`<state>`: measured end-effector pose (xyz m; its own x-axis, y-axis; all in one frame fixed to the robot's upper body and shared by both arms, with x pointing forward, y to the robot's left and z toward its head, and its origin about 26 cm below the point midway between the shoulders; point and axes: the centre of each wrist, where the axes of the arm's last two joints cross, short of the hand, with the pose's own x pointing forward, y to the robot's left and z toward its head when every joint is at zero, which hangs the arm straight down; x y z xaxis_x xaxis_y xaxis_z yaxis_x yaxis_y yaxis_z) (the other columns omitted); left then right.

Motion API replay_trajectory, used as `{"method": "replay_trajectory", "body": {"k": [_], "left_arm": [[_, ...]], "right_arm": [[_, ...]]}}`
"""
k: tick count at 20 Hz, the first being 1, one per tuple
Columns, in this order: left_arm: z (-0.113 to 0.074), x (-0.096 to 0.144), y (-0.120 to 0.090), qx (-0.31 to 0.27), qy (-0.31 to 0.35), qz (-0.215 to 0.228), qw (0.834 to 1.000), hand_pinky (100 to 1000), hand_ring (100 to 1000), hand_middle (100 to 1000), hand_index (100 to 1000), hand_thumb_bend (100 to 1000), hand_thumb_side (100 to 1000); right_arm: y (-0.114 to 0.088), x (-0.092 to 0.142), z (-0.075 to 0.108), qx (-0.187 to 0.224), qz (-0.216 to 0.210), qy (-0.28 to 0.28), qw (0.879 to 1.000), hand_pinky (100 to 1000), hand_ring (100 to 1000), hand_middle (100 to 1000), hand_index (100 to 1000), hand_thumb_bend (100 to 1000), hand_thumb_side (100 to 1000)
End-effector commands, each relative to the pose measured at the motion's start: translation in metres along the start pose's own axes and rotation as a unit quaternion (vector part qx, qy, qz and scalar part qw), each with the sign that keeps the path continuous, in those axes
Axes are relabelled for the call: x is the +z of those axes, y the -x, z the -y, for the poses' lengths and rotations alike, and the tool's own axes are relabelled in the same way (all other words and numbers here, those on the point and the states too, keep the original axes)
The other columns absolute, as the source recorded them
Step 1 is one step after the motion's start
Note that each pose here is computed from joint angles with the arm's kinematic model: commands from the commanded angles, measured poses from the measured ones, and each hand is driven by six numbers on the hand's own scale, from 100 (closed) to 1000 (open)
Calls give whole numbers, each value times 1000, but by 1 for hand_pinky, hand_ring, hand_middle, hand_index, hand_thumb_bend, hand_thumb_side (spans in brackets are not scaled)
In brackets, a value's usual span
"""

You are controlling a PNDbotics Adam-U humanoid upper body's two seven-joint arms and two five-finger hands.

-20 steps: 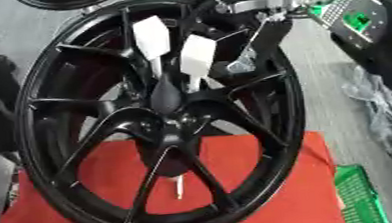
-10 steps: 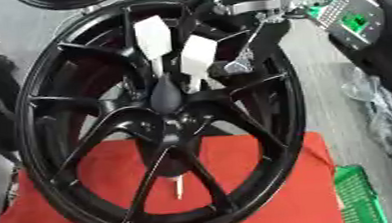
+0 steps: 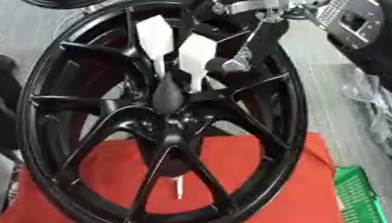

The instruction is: Pull the pin out of the wheel hub.

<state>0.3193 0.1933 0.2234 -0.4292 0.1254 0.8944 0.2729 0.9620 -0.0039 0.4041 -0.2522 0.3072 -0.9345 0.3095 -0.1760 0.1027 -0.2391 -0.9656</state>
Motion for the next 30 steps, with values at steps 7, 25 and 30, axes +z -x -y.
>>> {"method": "replay_trajectory", "body": {"k": [7,25,30], "left_arm": [[1,-3,-8,-2,4,14,1000,687,748,617,691,137,738],[1,-3,-8,-4,2,13,1000,687,748,615,691,137,738],[-1,-3,-9,-1,-8,18,1000,687,748,615,691,139,732]], "right_arm": [[1,4,11,47,43,-75,995,855,791,745,798,212,492],[6,3,11,-7,39,-40,998,802,652,445,604,111,339],[5,2,17,-13,43,-21,999,783,602,353,522,100,315]]}}
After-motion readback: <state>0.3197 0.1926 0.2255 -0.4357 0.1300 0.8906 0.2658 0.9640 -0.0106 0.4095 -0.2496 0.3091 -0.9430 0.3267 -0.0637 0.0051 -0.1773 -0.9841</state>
